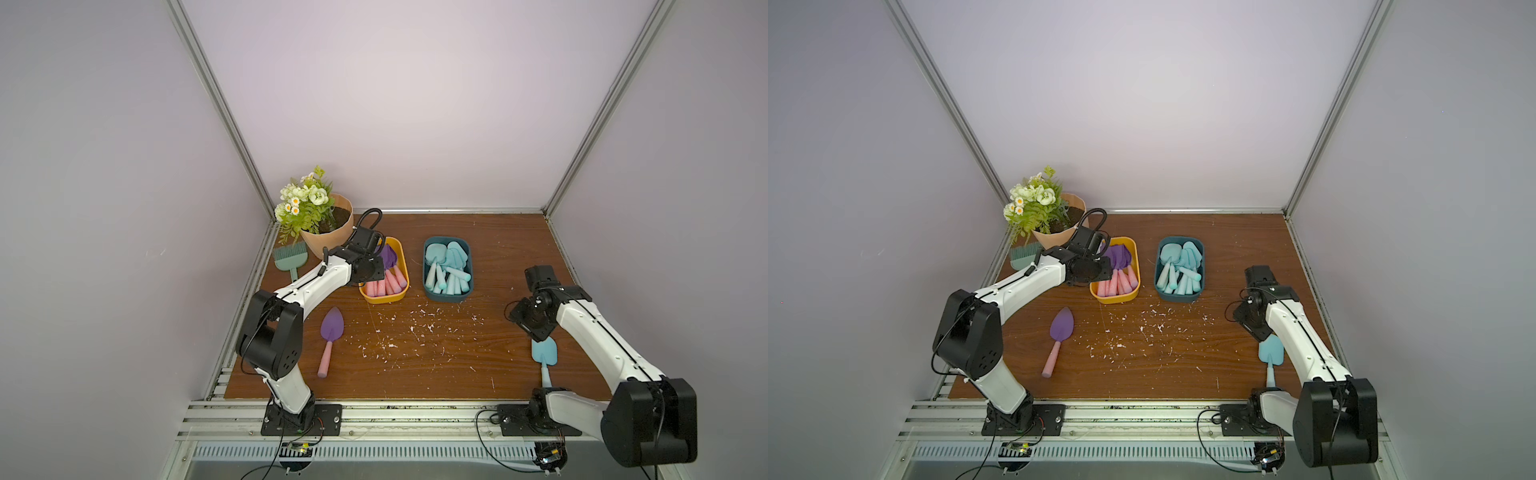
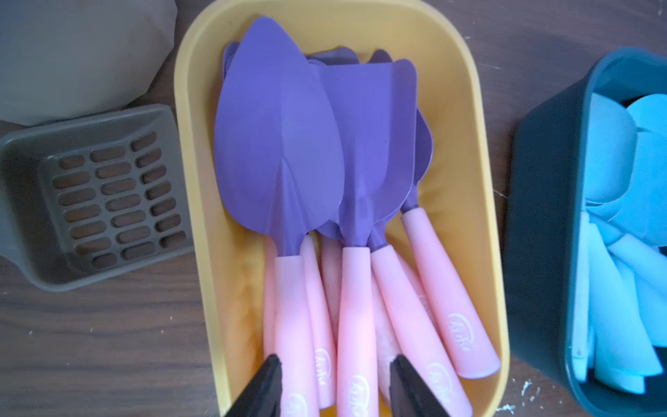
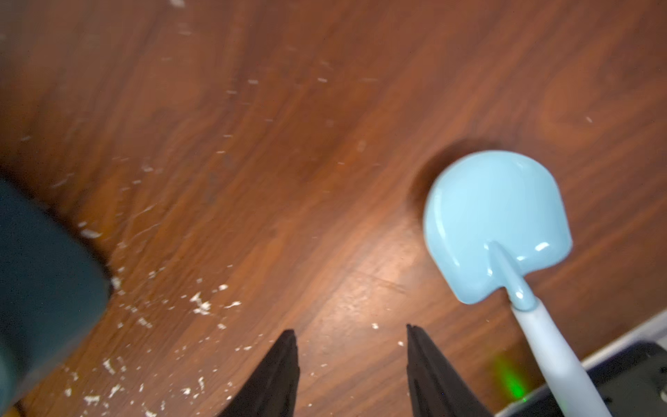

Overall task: Sort the small shovels by color and place them into the storage box
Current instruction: Move the shovel to the center of the board.

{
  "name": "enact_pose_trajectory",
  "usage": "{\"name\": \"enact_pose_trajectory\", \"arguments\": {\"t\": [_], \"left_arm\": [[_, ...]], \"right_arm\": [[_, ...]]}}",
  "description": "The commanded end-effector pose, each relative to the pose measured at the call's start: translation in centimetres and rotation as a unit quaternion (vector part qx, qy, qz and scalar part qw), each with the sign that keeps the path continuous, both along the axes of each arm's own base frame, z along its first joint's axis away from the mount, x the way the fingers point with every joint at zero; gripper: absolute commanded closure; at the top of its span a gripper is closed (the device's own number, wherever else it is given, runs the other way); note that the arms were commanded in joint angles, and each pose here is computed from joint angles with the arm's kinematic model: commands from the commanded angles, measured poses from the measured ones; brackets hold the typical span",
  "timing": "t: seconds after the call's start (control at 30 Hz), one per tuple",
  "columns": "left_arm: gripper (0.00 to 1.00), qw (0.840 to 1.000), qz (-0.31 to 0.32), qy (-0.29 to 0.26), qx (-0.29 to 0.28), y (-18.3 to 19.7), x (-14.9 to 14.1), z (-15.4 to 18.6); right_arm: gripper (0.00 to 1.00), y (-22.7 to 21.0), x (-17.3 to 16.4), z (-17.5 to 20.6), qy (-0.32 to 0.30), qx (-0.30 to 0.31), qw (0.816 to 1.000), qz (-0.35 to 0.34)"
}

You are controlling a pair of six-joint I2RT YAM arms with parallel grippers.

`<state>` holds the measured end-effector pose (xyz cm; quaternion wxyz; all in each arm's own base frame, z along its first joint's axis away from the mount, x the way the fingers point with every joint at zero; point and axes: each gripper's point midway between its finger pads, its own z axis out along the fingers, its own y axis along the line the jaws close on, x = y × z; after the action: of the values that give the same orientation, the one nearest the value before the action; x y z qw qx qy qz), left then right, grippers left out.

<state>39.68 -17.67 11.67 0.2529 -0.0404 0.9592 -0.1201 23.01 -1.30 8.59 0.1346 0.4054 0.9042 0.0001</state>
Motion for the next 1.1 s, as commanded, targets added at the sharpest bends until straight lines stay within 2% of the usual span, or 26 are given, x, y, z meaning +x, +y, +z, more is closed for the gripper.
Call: {"name": "enact_pose_trajectory", "arguments": {"t": [0.0,0.2,0.4,0.67,0.8,1.07], "left_arm": [[0.49,1.000,-0.003,-0.007,-0.023,-0.6,0.0,0.2],[0.48,0.999,-0.007,-0.003,-0.044,-1.4,0.1,-1.2],[0.48,0.999,-0.015,0.012,-0.047,-1.8,0.1,-2.4],[0.48,0.999,-0.018,0.021,-0.039,-1.8,0.2,-2.9],[0.48,0.999,-0.020,0.021,-0.032,-1.6,0.4,-2.9],[0.48,0.999,-0.019,0.020,-0.035,-1.6,0.2,-2.6]], "right_arm": [[0.48,-0.6,-2.1,-0.5,0.027,0.038,0.997,-0.064],[0.49,-4.5,-2.6,-0.5,0.045,0.004,0.988,-0.149],[0.49,-6.7,-2.9,-2.4,0.080,-0.001,0.979,-0.186],[0.51,-4.6,-3.7,-6.5,0.098,0.074,0.967,-0.222],[0.53,-3.2,-3.6,-8.2,0.087,0.113,0.961,-0.239],[0.56,-0.8,1.7,-7.5,0.007,0.160,0.960,-0.229]]}}
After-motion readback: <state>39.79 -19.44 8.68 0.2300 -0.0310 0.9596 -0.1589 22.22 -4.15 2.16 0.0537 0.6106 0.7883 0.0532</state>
